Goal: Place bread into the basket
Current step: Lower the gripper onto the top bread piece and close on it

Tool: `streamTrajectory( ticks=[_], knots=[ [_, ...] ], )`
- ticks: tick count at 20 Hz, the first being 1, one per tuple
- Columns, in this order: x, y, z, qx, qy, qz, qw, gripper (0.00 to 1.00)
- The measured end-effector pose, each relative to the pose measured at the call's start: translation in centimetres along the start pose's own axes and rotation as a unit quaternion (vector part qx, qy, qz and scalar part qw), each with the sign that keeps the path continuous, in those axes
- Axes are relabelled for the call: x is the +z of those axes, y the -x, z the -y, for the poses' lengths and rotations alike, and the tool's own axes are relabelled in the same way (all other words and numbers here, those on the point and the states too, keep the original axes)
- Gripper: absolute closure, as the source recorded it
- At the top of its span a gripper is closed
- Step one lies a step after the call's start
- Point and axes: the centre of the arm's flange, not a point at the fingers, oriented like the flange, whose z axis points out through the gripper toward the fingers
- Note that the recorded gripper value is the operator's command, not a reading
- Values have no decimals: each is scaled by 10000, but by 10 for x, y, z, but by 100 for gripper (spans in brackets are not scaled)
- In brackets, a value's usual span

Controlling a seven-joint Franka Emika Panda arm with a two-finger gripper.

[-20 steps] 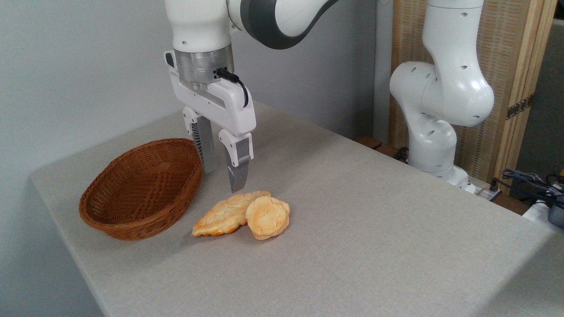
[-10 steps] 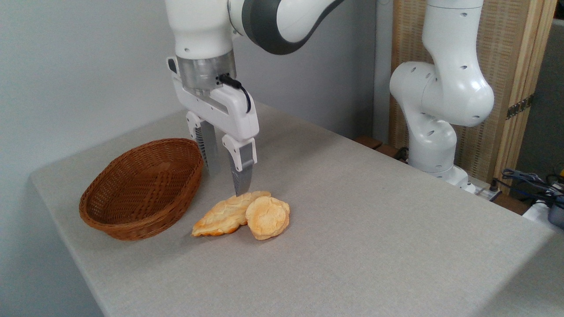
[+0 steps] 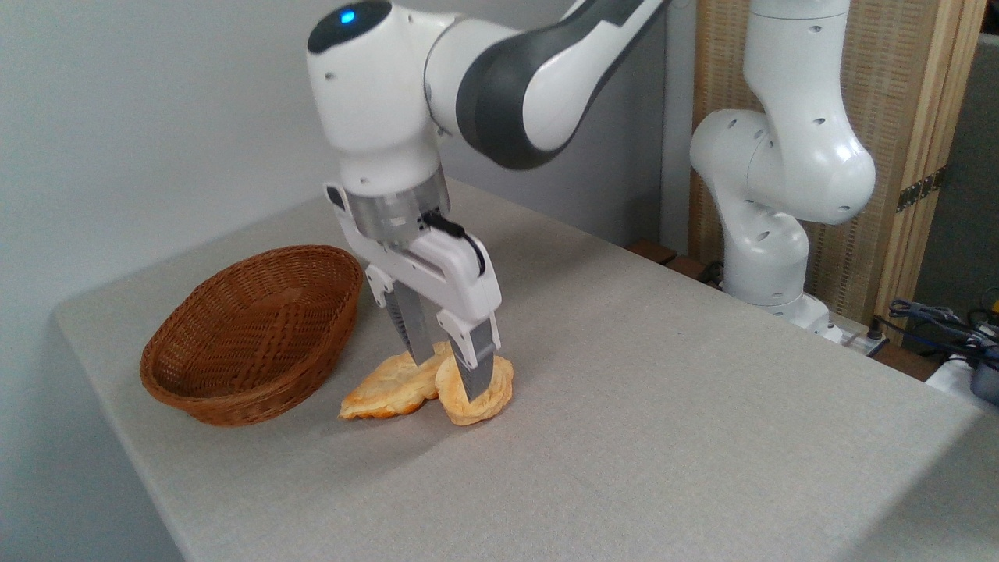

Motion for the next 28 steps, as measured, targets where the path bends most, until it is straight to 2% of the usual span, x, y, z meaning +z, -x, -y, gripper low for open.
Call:
streamTrajectory(
  ticks=[5,12,15,16,18,23,28],
  knots=[
    [22,-3,7,-40,126,165,9998,0],
    [32,-7,4,-5,196,248,9995,0],
    [34,-7,4,-51,304,240,9992,27],
    [35,-7,4,-65,330,234,9992,45],
    [35,-7,4,-104,387,202,9990,62],
    [35,-6,5,-264,617,26,9977,63],
    [35,-6,6,-279,633,15,9976,63]
  ],
)
